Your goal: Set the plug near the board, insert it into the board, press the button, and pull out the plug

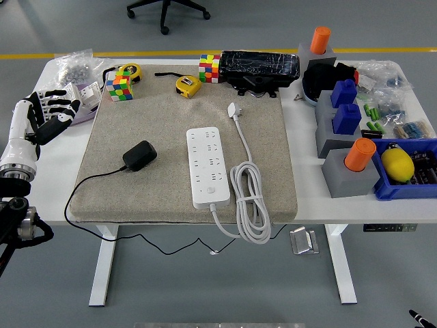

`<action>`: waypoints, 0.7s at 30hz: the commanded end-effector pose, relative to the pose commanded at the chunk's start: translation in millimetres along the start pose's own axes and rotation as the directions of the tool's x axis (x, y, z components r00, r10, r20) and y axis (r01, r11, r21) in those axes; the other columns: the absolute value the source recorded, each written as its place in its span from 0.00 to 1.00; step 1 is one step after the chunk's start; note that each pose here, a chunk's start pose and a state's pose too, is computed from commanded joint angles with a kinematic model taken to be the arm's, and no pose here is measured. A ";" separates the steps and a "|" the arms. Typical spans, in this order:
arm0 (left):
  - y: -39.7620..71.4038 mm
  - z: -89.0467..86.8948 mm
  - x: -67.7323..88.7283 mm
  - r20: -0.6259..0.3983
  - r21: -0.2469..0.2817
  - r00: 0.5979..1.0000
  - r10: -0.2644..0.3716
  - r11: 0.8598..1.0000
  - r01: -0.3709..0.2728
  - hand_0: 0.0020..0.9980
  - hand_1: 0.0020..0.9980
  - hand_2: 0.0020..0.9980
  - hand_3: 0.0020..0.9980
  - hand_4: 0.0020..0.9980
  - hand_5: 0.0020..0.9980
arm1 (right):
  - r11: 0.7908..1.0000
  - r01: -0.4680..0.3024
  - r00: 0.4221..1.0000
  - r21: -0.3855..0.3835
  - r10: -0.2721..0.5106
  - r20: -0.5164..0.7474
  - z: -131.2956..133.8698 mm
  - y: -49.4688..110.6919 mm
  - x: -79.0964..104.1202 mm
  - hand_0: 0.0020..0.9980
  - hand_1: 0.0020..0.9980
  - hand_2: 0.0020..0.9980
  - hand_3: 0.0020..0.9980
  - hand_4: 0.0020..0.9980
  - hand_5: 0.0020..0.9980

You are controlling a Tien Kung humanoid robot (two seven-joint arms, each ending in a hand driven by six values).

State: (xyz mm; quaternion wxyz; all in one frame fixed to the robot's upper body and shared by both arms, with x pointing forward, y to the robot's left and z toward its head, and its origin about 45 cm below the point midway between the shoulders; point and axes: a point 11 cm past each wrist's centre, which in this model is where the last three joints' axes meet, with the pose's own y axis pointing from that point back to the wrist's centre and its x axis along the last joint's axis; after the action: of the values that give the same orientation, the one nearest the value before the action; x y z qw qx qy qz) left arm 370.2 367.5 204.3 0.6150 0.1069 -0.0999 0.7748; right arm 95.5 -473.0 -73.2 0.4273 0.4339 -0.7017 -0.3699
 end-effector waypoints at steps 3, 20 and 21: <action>0.8 -0.5 0.8 -0.001 0.002 1.000 0.001 1.000 -0.001 0.47 0.53 0.55 0.60 0.80 0.29 | 1.000 0.000 1.000 0.003 0.000 0.002 -0.8 0.0 -0.5 0.62 0.67 0.64 0.57 0.97 0.59; -1.7 6.7 -2.2 0.008 -0.013 1.000 -0.018 1.000 0.018 0.47 0.53 0.56 0.60 0.80 0.29 | 1.000 0.004 1.000 0.021 -0.004 0.000 -10.2 -0.4 -1.7 0.62 0.67 0.64 0.57 0.97 0.59; -1.8 6.9 -2.6 0.009 -0.013 1.000 -0.021 1.000 0.021 0.47 0.53 0.56 0.60 0.80 0.29 | 1.000 0.003 1.000 0.020 -0.003 0.001 -9.9 -0.3 -1.2 0.62 0.67 0.64 0.57 0.97 0.59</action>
State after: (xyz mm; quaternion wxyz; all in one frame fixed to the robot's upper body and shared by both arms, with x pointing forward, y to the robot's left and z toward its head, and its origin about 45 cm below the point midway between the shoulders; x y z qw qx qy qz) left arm 372.9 363.5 210.1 0.6234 0.1076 -0.1067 0.7671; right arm 105.0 -473.4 -70.3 0.4221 0.4391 -0.7049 -0.3635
